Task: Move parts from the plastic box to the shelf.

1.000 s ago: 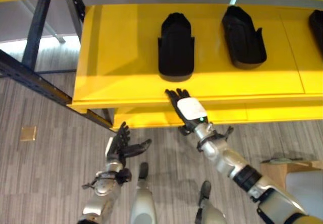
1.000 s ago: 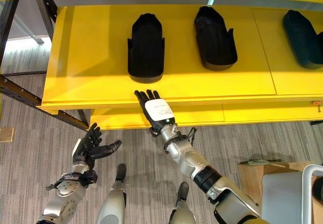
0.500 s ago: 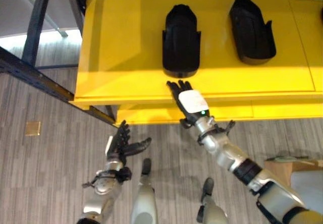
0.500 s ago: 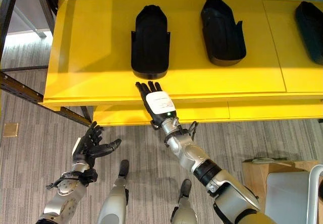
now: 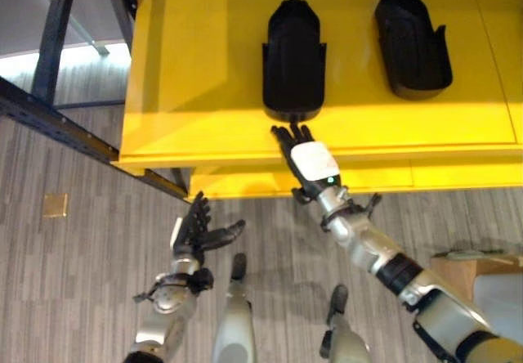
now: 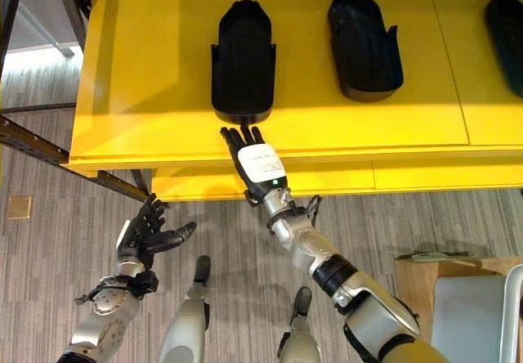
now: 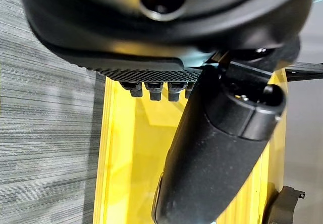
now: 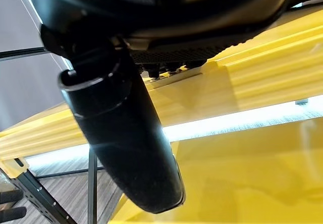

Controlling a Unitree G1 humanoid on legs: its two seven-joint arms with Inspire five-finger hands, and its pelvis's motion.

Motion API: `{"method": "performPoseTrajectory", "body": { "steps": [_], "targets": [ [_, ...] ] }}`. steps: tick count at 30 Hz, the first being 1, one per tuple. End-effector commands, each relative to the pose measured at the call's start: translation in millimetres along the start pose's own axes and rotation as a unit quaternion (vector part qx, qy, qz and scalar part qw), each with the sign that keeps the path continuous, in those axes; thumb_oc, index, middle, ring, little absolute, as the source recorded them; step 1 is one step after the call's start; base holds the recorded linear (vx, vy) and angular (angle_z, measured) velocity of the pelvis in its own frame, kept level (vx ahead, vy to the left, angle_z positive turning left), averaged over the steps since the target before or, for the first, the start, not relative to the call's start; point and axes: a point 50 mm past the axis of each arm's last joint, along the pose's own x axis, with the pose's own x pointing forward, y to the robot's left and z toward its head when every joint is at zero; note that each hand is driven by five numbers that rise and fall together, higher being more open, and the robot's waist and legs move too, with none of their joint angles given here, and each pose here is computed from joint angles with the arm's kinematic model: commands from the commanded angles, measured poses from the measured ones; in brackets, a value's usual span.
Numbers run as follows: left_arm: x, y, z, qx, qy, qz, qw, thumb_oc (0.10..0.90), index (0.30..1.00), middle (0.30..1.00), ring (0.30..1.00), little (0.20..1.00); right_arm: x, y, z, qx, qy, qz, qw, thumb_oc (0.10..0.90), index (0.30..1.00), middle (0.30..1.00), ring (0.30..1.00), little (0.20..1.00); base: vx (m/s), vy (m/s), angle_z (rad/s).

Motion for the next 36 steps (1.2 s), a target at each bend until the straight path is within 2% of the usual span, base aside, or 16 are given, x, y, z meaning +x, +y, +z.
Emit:
{"method": "performPoseTrajectory", "body": {
  "steps": [1,36],
  "targets": [
    [4.3,-10.8,32.6,-0.013,-0.094,-0.023,0.995,0.9,1.0,1.0,1.0,1.0,24.0,-34.4,-10.4,0.014,0.031,-0.064,0.997,0.9,1.0,1.0,1.0,1.0,0.0,0.0,0.0],
    [6.0,-7.6,36.7,-0.015,-0.102,-0.019,0.994,0.9,1.0,1.0,1.0,1.0,34.3,-58.9,-39.7,0.009,0.08,-0.098,0.992,0.9,1.0,1.0,1.0,1.0,0.0,0.0,0.0]
  ]
}}
